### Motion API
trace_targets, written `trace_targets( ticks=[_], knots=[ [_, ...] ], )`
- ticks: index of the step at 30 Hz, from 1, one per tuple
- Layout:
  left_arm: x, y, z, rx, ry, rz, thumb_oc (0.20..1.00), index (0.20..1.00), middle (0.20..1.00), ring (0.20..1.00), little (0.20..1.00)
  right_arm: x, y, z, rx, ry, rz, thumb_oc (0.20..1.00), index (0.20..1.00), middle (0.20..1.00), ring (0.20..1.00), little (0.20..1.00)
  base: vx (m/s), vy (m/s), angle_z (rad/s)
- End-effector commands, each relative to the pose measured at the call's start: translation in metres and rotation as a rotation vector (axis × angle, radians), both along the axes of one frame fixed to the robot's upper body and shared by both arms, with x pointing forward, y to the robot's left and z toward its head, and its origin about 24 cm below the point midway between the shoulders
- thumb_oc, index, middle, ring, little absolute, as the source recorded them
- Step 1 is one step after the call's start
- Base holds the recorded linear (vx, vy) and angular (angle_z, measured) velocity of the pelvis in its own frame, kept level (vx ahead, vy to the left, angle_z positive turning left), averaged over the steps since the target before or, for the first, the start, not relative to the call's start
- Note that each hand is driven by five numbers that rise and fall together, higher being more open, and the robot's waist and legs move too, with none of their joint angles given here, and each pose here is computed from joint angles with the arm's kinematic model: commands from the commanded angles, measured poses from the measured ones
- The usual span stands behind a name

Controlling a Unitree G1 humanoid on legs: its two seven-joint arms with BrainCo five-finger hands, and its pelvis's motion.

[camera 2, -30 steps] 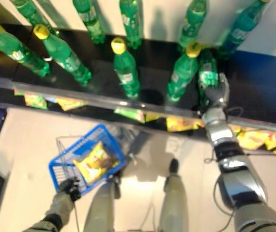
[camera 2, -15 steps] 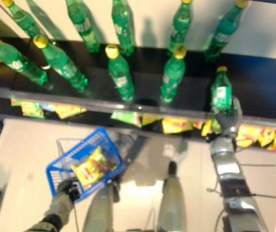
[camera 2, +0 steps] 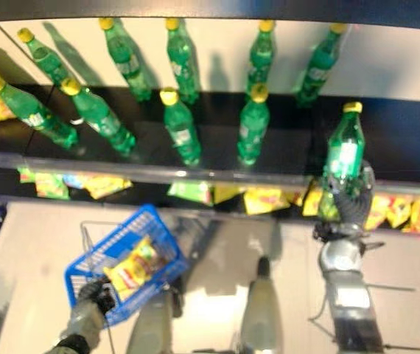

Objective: Pick up the snacks into the basket

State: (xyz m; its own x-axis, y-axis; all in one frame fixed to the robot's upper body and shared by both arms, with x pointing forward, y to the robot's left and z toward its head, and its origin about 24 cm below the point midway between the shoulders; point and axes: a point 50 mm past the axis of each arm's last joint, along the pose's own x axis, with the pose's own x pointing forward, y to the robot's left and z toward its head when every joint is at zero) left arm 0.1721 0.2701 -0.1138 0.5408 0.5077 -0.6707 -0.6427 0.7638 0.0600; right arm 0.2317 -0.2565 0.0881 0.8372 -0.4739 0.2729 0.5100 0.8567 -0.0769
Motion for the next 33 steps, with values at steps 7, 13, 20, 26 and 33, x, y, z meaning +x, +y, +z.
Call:
trace_targets(
  ticks=[7, 13, 20, 26, 33],
  knots=[
    [0.000, 0.054, 0.039, 0.232, -0.165, -0.001, 0.200, 0.200, 0.200, 0.200, 0.200, -0.029, 0.034, 0.069, 0.040, -0.451, 0.468, 0.200, 0.200, 0.200, 0.200, 0.200, 0.01, 0.009, -0.05],
    [-0.006, 0.049, 0.041, 0.236, -0.197, -0.075, 0.200, 0.200, 0.200, 0.200, 0.200, -0.031, 0.062, 0.079, 0.161, -0.509, 0.750, 0.200, 0.200, 0.200, 0.200, 0.200, 0.03, -0.003, 0.09],
    [-0.002, 0.048, 0.055, 0.258, -0.272, -0.135, 0.200, 0.200, 0.200, 0.200, 0.200, -0.022, 0.089, 0.089, 0.099, -0.501, 0.914, 0.200, 0.200, 0.200, 0.200, 0.200, 0.02, -0.005, 0.16],
    [0.008, 0.041, 0.083, 0.289, -0.425, -0.224, 0.200, 0.200, 0.200, 0.200, 0.200, -0.009, 0.110, 0.091, -0.020, -0.458, 0.995, 0.200, 0.200, 0.200, 0.200, 0.200, 0.02, -0.017, 0.23],
    [0.018, 0.029, 0.116, 0.285, -0.599, -0.314, 0.200, 0.200, 0.200, 0.200, 0.200, 0.002, 0.134, 0.089, -0.113, -0.419, 1.076, 0.200, 0.200, 0.200, 0.200, 0.200, 0.03, -0.021, 0.39]
  ],
)
